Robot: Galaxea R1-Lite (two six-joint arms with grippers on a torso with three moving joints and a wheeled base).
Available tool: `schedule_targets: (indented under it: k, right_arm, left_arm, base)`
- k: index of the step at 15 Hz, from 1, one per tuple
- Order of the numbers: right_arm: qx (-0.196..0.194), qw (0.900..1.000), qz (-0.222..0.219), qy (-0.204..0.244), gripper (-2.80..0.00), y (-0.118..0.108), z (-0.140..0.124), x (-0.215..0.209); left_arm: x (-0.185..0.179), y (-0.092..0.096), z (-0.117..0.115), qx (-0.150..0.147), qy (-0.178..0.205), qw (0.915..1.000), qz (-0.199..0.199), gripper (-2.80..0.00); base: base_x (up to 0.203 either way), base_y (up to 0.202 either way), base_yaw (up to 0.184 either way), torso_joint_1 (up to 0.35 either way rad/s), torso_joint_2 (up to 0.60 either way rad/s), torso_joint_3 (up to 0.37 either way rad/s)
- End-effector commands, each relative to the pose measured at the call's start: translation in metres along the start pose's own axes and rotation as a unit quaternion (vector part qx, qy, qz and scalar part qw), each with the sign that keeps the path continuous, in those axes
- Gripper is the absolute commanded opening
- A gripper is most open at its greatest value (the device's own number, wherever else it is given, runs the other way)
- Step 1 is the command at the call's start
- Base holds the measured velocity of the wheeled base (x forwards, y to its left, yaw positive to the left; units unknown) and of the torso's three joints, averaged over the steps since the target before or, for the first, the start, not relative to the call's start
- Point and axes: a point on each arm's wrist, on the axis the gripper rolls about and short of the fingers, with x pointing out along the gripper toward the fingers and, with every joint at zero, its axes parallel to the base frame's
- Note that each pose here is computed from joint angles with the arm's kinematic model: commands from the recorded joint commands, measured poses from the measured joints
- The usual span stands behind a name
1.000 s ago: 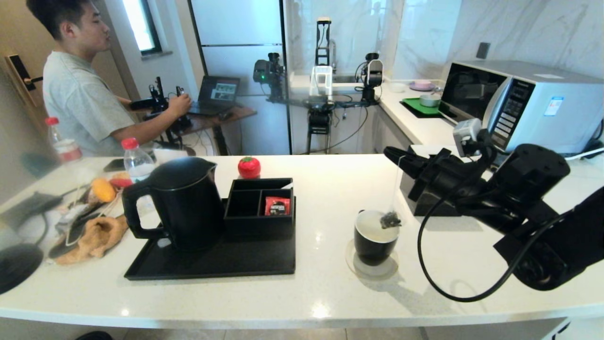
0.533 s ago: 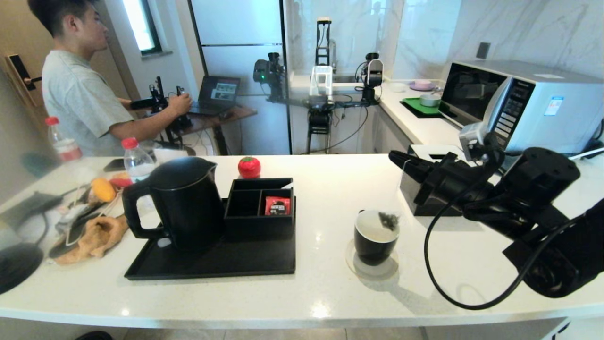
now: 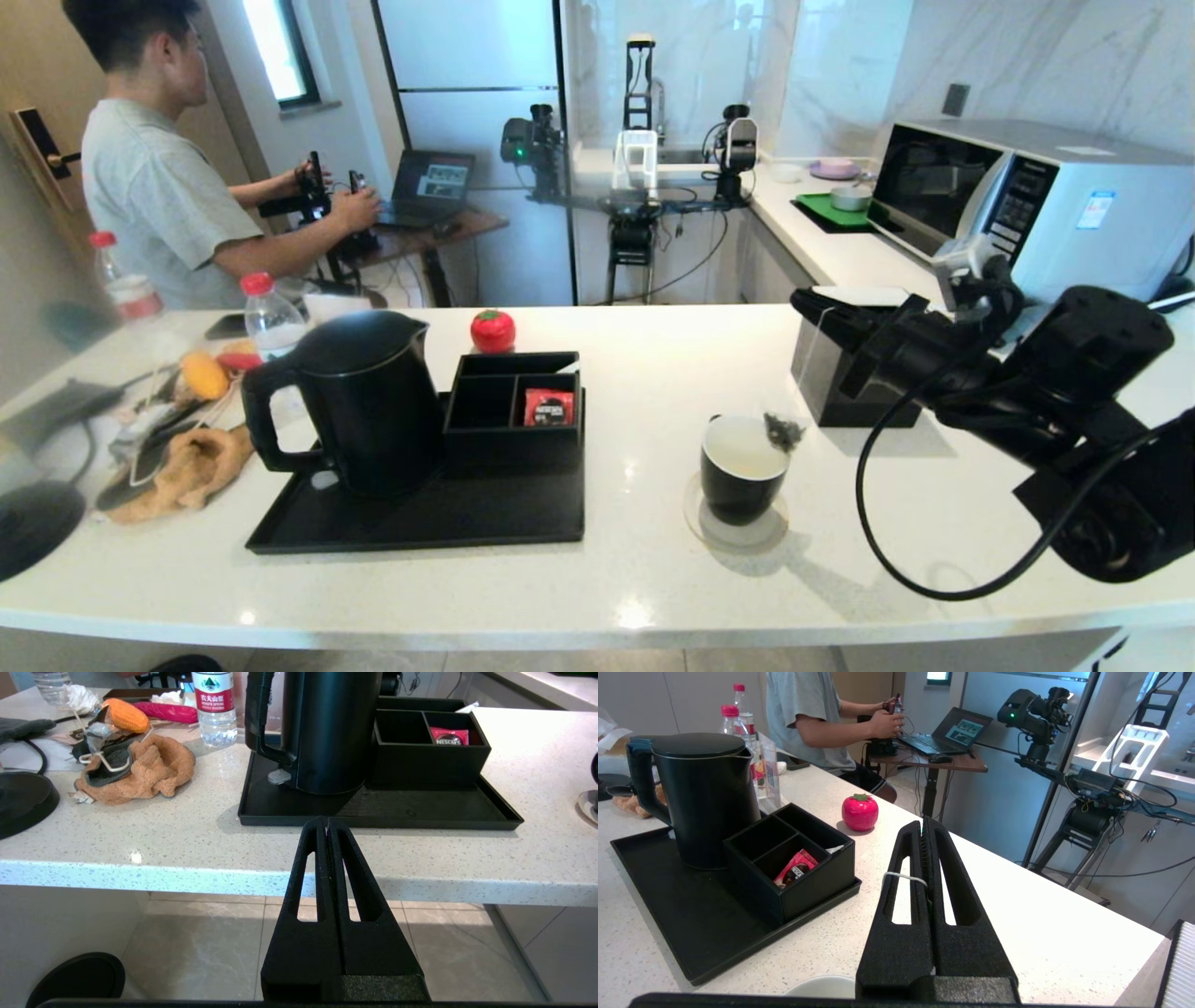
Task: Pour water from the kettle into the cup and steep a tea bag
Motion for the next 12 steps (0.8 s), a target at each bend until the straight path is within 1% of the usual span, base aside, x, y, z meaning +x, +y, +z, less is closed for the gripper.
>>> schedule_targets:
  k: [1, 12]
  right_arm:
    - [-0.01, 1.0, 0.001, -0.018, -2.8, -0.0002, 0.0037, -0.0004]
    - [-0.013, 1.0, -0.007, -0.023, -2.8, -0.0068, 0.0067, -0.0008]
  left_arm:
    - [0.0, 0.0, 0.0, -0.001, 0.0, 1.0, 0.0, -2.8]
    - [0.0, 0.0, 0.0, 0.0, 0.0, 1.0, 0.0, -2.8]
  base:
    - [0.0, 0.0, 0.0, 0.0, 0.0, 0.0]
    - [0.0, 0.0, 0.0, 0.0, 0.0, 0.0]
